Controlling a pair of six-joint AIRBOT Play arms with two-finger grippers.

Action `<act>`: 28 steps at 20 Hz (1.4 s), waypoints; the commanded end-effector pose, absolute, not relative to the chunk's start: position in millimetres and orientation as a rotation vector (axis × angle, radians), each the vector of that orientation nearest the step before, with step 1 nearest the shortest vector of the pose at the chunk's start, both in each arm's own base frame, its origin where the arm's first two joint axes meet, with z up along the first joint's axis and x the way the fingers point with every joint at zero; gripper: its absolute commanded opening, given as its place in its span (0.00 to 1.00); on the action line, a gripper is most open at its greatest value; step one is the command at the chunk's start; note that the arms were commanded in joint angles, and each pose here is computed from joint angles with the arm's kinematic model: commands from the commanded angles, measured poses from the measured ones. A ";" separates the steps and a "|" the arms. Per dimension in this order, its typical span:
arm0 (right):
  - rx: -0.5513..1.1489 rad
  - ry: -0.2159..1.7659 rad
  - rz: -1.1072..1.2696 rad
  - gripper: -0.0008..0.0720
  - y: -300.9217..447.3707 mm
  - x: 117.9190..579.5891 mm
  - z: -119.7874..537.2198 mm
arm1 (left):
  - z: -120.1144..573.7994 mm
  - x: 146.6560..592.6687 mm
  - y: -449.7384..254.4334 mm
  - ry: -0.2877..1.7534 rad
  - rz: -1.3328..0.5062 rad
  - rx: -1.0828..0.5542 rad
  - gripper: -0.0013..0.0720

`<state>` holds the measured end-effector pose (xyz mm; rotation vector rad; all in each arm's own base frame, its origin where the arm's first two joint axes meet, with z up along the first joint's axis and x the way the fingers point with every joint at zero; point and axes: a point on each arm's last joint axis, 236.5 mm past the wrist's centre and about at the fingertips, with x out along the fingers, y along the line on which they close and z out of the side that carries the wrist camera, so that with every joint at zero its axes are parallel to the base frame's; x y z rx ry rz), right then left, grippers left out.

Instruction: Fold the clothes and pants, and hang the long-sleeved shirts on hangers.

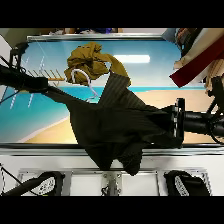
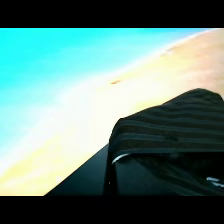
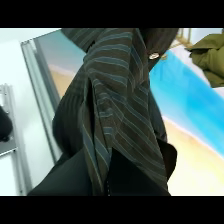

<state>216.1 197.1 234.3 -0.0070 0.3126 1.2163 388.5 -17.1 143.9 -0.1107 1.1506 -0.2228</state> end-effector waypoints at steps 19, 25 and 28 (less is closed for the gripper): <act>0.215 0.240 1.413 0.04 214.0 173.0 284.0 | 166.2 412.4 -133.4 1.069 -0.535 0.184 0.04; 0.272 0.170 1.324 0.04 209.6 196.1 300.3 | 166.4 416.1 -149.4 1.036 -0.554 0.189 0.93; 0.291 0.164 1.323 0.04 209.3 196.6 303.8 | 203.6 430.2 -134.7 0.945 -0.493 0.136 0.92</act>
